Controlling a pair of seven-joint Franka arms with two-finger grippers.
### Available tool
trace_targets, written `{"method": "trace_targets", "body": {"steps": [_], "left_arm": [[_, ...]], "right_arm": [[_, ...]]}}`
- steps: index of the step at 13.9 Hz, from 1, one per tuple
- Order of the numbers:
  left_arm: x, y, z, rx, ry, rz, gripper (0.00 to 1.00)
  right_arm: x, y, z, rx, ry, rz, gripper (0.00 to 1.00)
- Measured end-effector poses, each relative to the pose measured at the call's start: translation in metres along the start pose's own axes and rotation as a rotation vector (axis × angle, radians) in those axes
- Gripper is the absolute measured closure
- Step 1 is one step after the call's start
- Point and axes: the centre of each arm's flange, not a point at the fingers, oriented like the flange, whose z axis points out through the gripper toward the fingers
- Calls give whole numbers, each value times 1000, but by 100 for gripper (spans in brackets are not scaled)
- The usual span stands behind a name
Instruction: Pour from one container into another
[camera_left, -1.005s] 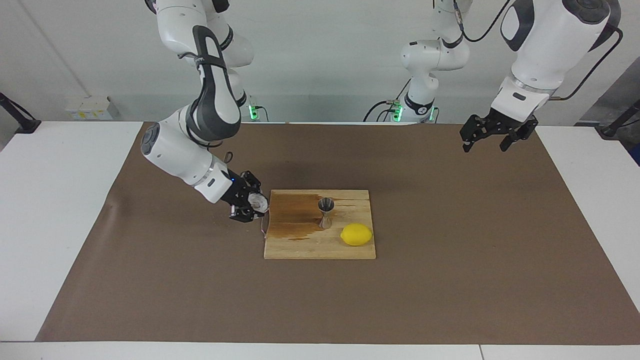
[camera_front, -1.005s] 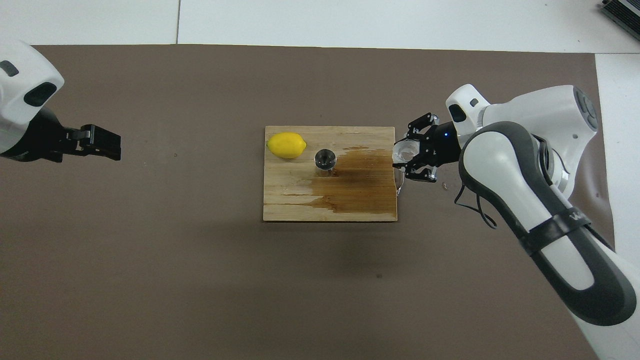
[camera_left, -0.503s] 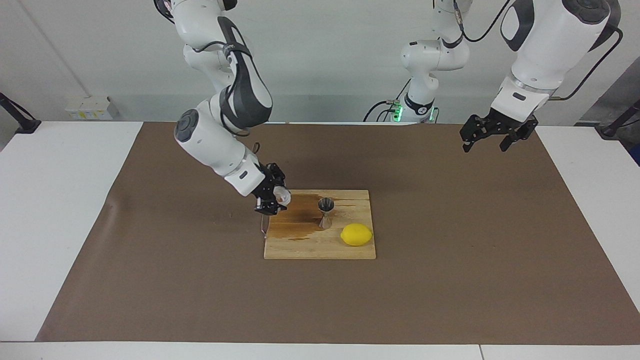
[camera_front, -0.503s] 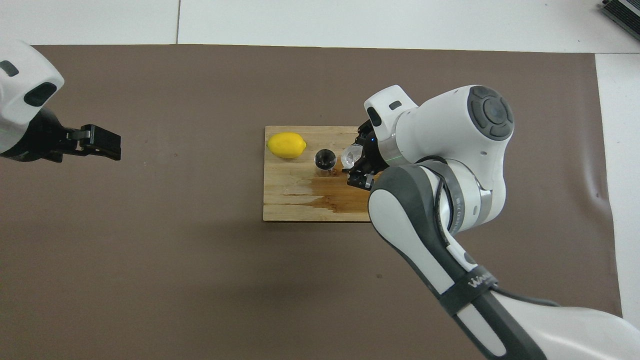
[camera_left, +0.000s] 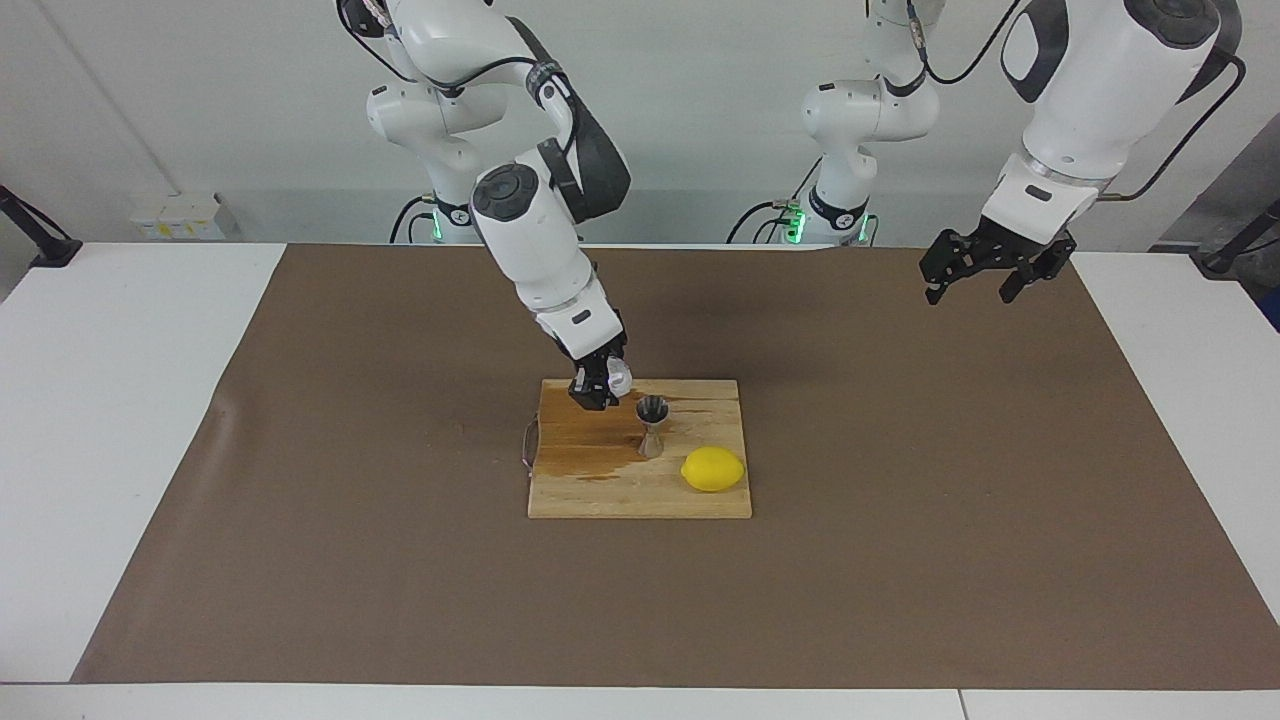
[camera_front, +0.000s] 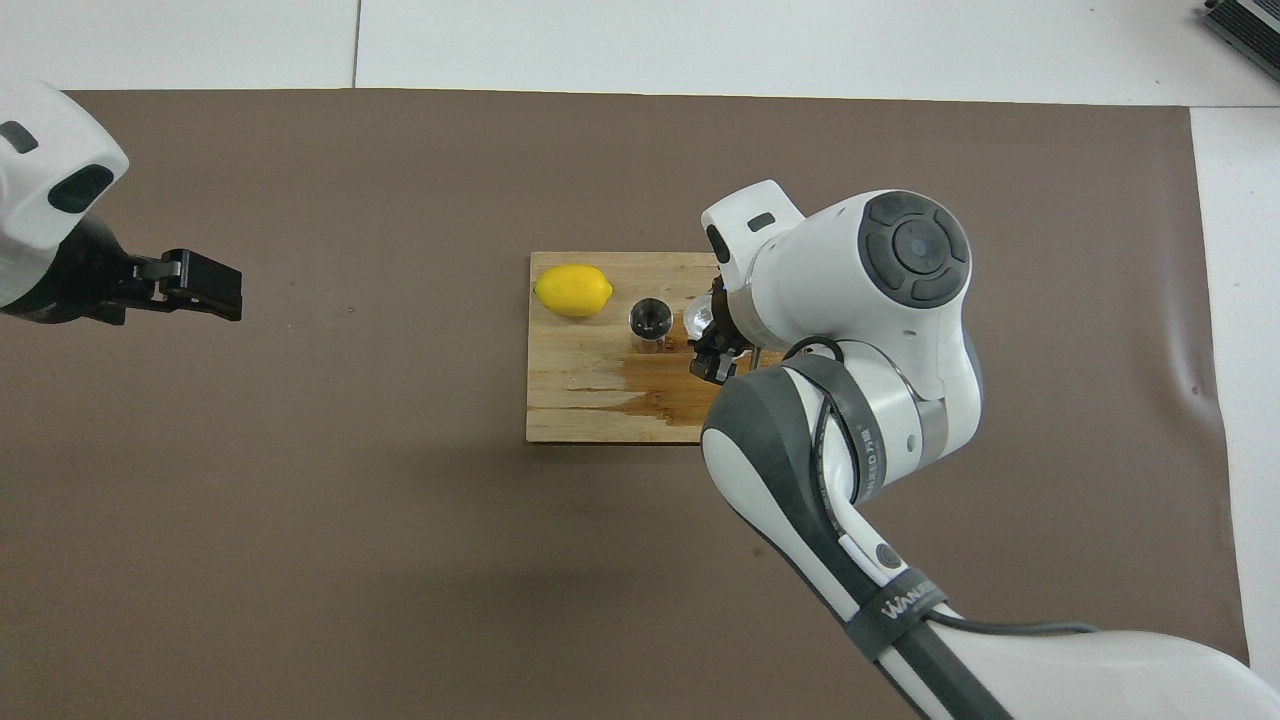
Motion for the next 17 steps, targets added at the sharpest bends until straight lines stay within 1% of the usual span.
{"method": "trace_targets", "body": {"steps": [4, 9, 14, 17], "left_arm": [[0, 0, 0, 0, 0, 0, 0], [0, 0, 0, 0, 0, 0, 0], [0, 0, 0, 0, 0, 0, 0], [0, 0, 0, 0, 0, 0, 0]], "right_arm": [[11, -9, -1, -42, -37, -47, 54], [15, -1, 3, -87, -72, -74, 54], [39, -5, 20, -124, -116, -152, 54], [42, -1, 25, -132, -154, -171, 54]]}}
